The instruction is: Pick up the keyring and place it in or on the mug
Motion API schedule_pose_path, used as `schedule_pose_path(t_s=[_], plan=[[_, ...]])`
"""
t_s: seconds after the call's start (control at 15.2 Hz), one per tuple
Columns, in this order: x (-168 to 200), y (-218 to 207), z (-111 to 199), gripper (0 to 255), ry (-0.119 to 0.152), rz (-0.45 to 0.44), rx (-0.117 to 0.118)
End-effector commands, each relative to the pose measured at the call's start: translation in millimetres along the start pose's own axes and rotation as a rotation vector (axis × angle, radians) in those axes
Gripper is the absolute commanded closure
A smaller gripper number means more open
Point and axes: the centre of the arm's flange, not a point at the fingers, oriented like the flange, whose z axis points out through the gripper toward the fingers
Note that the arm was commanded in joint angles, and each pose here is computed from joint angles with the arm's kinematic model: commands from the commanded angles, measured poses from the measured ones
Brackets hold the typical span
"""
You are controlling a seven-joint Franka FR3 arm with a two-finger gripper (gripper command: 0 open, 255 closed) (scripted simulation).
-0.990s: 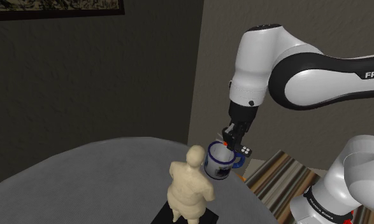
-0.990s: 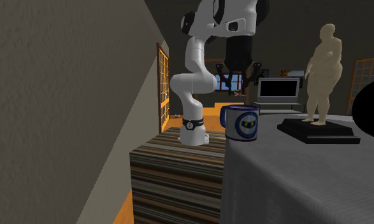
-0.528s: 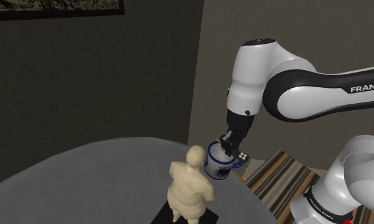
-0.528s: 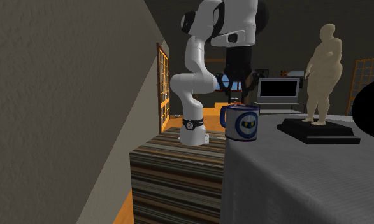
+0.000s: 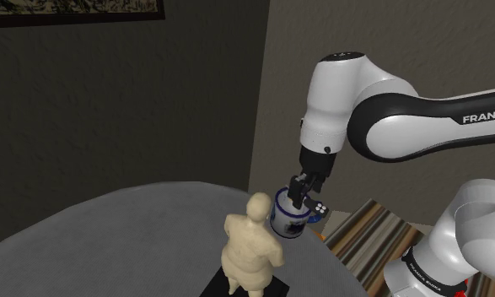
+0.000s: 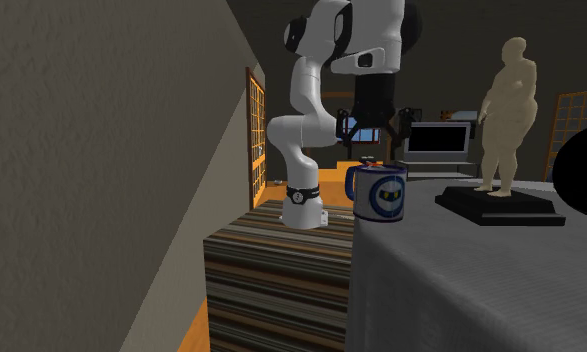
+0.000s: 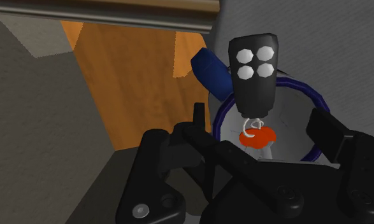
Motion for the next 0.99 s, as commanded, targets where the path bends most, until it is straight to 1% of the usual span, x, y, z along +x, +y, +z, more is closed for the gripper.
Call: schedule_pose_path(t_s=[0.0, 0.13, 0.4, 0.92], plan=[[0, 0, 0, 0, 0.000, 0.000, 0.000], [0, 0, 0, 0, 0.000, 0.000, 0.000], [0, 0, -50, 0, 0.000, 0.000, 0.000], [0, 0, -50, 0, 0.000, 0.000, 0.000]])
